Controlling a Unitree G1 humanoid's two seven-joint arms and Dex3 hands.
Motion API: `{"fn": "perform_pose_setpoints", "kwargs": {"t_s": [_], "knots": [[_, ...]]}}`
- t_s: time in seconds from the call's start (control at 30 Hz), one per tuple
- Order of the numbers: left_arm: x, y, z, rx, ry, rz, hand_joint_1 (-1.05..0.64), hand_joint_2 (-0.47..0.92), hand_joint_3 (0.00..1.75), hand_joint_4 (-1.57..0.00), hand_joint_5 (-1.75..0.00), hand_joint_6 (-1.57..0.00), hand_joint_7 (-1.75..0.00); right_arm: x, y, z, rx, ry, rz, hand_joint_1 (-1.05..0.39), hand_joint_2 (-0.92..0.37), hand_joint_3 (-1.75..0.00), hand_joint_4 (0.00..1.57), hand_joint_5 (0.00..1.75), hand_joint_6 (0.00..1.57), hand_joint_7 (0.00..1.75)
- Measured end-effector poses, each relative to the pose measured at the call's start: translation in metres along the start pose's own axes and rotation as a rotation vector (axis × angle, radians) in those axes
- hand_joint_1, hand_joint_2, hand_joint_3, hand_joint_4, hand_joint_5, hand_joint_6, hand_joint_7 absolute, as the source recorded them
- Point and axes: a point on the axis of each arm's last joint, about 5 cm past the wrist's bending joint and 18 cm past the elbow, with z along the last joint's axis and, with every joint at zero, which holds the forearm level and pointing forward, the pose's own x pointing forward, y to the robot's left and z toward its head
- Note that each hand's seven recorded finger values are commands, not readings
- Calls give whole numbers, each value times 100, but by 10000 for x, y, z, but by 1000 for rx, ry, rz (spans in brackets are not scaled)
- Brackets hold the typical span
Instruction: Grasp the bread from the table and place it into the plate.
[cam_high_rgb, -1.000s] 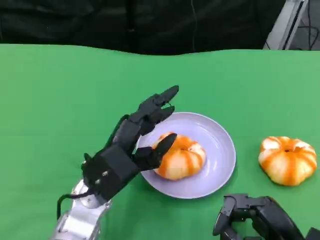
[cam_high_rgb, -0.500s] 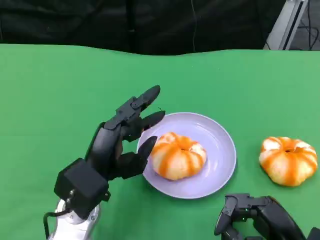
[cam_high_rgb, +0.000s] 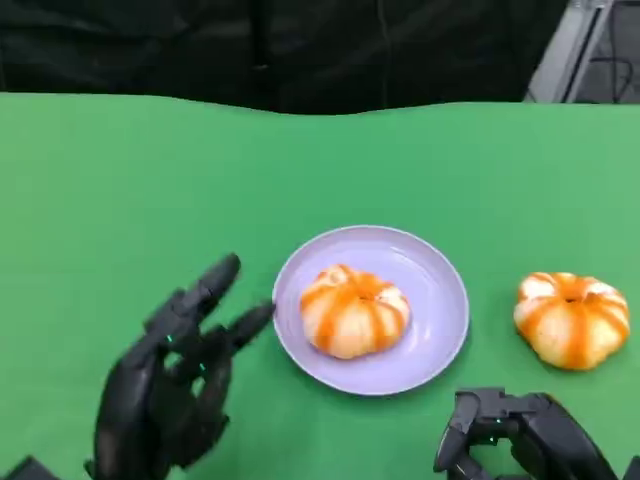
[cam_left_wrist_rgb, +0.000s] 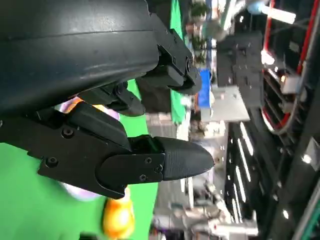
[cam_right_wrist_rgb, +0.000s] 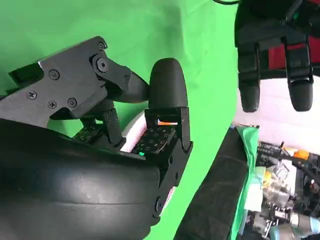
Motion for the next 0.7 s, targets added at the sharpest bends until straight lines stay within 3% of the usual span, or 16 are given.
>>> {"fn": "perform_pose_setpoints", "kwargs": {"t_s": [0.27, 0.33, 0.5, 0.7], "knots": [[-11, 10, 1, -2, -3, 11, -79, 92, 51, -74, -2, -52, -2, -3, 0, -1, 1, 0, 1, -10, -65, -92, 83, 146, 84, 119], [-20, 9, -8, -2, -5, 4, -70, 92, 45, -75, -2, -53, -2, -3, 0, -1, 2, 0, 1, -10, -65, -92, 83, 146, 84, 119], [-295, 36, -152, -12, 103, -22, -67, 92, 43, -76, -2, -54, -1, -4, -3, 0, 0, 2, -2, -11, -65, -91, 84, 146, 85, 118], [-306, 58, -151, -6, 89, -19, -67, 92, 43, -76, -1, -54, -1, -1, -3, 2, -1, 1, -1, -11, -65, -91, 84, 146, 85, 118]]}}
